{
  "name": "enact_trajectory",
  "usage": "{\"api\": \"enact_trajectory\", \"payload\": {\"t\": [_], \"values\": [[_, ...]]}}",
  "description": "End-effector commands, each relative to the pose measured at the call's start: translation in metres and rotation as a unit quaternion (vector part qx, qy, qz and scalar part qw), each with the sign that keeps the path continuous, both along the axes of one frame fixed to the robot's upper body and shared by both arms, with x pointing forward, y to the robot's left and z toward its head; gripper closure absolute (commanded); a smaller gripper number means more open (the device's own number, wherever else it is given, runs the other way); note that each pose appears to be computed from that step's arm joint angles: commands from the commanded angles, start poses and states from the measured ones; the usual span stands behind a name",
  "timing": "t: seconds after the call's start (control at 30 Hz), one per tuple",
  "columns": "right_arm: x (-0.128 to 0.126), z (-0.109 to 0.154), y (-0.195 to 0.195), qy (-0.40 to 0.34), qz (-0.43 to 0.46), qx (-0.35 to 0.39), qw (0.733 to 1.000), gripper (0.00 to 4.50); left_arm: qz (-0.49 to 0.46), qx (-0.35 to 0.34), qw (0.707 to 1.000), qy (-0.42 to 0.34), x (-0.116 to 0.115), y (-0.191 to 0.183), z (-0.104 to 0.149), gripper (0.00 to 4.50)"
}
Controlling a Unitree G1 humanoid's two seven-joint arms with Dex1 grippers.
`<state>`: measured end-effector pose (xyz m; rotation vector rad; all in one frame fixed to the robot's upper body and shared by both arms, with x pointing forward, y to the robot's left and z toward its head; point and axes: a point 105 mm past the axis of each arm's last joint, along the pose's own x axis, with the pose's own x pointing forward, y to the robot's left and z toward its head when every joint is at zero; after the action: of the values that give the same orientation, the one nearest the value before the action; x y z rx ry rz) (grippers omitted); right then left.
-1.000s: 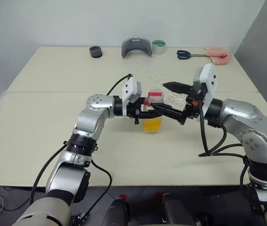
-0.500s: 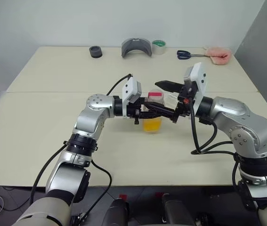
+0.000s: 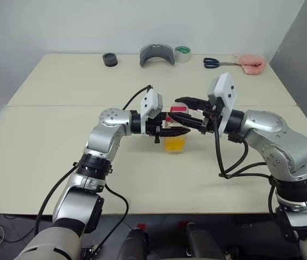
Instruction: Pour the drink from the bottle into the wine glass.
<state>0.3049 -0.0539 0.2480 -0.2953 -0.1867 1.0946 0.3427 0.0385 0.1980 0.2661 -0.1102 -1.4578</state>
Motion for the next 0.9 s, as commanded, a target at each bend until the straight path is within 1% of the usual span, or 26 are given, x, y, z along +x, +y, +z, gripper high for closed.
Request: {"api": "enact_trajectory", "payload": {"t": [0.03,0.1,0.2,0.33,0.43,0.53,0.6,0.67,0.73,0.8,0.87,0.9], "values": [[-0.006,0.017,-0.004,0.003,0.000,0.073,0.997,2.67,-0.006,-0.021,0.999,-0.024,-0.003,-0.002,0.015,2.72],[-0.003,0.020,-0.012,0.039,-0.011,0.119,0.992,2.67,-0.006,-0.021,0.999,-0.024,-0.003,-0.002,0.015,2.72],[0.000,0.021,-0.020,0.069,-0.031,0.159,0.984,2.67,-0.004,-0.023,0.999,-0.024,-0.003,-0.001,0.015,2.72],[0.001,0.025,-0.025,0.079,-0.043,0.180,0.980,2.74,-0.003,-0.026,0.999,-0.023,-0.003,-0.002,0.016,2.74],[-0.003,0.024,-0.025,0.032,-0.057,0.136,0.989,2.76,-0.004,-0.026,0.999,-0.023,-0.004,-0.003,0.015,2.74],[-0.007,0.033,-0.025,-0.036,-0.069,0.107,0.991,2.76,-0.003,-0.027,0.999,-0.025,-0.003,-0.003,0.016,2.74],[-0.006,0.038,-0.032,-0.070,-0.093,0.097,0.988,2.76,0.000,-0.029,0.999,-0.026,-0.003,-0.003,0.017,2.74],[-0.005,0.043,-0.051,-0.083,-0.132,0.103,0.982,2.76,0.008,-0.032,0.999,-0.028,-0.002,0.000,0.018,2.74],[-0.007,0.038,-0.075,-0.069,-0.168,0.106,0.978,2.76,0.020,-0.033,0.999,-0.030,0.001,0.004,0.018,2.74],[-0.014,0.022,-0.097,-0.045,-0.200,0.105,0.973,2.76,0.032,-0.038,0.998,-0.034,0.003,0.008,0.020,2.74],[-0.018,-0.003,-0.125,-0.011,-0.255,0.094,0.962,2.76,0.044,-0.044,0.997,-0.037,0.005,0.012,0.024,2.74],[-0.019,-0.021,-0.141,0.003,-0.293,0.075,0.953,2.76,0.050,-0.047,0.997,-0.039,0.007,0.014,0.026,2.74]]}}
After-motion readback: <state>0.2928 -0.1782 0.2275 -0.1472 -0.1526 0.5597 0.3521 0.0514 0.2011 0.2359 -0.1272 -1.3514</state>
